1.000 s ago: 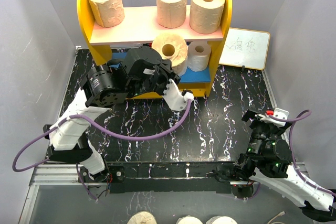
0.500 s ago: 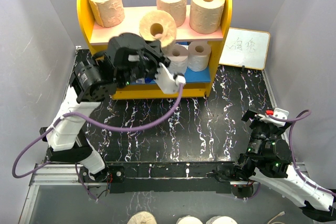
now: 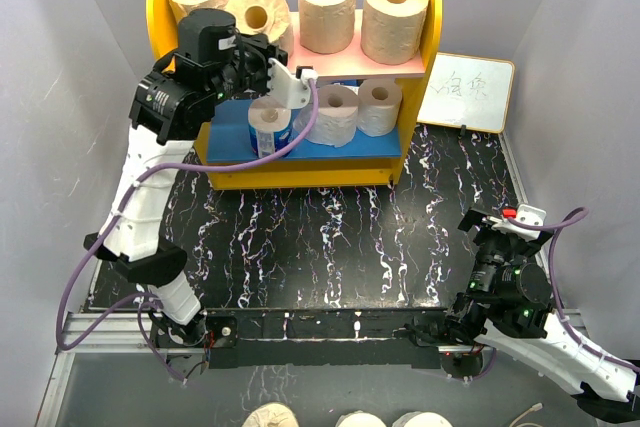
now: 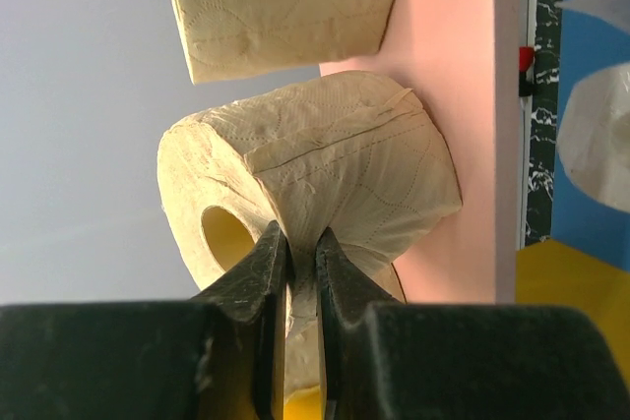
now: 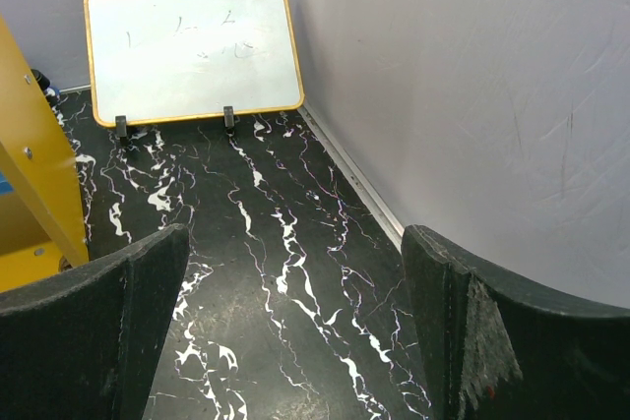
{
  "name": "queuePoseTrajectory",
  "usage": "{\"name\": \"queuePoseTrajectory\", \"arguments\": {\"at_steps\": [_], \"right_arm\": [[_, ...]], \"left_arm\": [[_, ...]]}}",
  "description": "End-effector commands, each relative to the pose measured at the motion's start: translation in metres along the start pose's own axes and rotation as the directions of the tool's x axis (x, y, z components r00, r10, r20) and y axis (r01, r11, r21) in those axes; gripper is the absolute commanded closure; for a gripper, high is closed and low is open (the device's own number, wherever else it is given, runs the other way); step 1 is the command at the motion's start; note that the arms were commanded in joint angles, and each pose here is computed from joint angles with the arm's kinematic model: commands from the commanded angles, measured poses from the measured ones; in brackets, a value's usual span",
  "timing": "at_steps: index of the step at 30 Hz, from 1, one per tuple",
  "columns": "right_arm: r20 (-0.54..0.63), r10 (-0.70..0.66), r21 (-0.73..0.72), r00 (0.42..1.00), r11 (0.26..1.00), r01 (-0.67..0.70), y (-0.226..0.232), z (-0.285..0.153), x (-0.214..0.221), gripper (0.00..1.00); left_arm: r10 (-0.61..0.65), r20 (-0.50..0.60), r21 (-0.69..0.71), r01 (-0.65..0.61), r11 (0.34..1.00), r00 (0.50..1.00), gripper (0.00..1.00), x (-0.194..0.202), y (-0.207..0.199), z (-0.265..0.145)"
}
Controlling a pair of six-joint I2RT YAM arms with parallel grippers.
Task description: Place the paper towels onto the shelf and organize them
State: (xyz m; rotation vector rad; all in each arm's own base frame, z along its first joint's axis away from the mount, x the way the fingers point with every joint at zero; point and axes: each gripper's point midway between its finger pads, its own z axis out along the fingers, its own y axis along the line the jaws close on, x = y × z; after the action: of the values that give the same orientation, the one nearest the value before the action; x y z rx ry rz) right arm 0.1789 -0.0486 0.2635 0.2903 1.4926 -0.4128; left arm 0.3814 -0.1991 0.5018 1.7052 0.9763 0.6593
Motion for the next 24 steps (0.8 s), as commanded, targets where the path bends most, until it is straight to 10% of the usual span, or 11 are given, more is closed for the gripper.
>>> {"name": "queuePoseTrajectory", "arguments": {"at_steps": [1, 6, 18, 22, 24], "right_arm": [[0.009, 0.021, -0.013, 1.000, 1.000, -0.020, 0.002, 0.000, -0.002, 0.13], [0.010, 0.021, -0.013, 1.000, 1.000, -0.021, 0.002, 0.000, -0.002, 0.12], [0.014, 0.039, -0.016, 0.999, 0.999, -0.038, 0.000, 0.000, -0.004, 0.12], [0.014, 0.033, -0.029, 0.999, 0.999, -0.033, 0.007, 0.001, -0.004, 0.02], [-0.018, -0.068, -0.006, 0.998, 0.998, 0.067, 0.020, 0.002, -0.001, 0.02]], "left_arm": [[-0.025, 0.047, -0.145, 0.032, 0.989, 0.999, 1.00, -0.006, 0.036, -0.011], [-0.032, 0.031, -0.187, 0.037, 0.982, 0.999, 0.97, -0.003, 0.039, -0.006], [-0.015, 0.018, -0.331, 0.020, 0.944, 1.000, 0.50, -0.001, 0.075, -0.030], [-0.071, 0.055, -0.486, 0.089, 0.870, 0.996, 0.07, -0.001, 0.107, -0.064], [-0.134, 0.042, -0.507, 0.137, 0.851, 0.990, 0.01, 0.006, 0.105, -0.071]]}}
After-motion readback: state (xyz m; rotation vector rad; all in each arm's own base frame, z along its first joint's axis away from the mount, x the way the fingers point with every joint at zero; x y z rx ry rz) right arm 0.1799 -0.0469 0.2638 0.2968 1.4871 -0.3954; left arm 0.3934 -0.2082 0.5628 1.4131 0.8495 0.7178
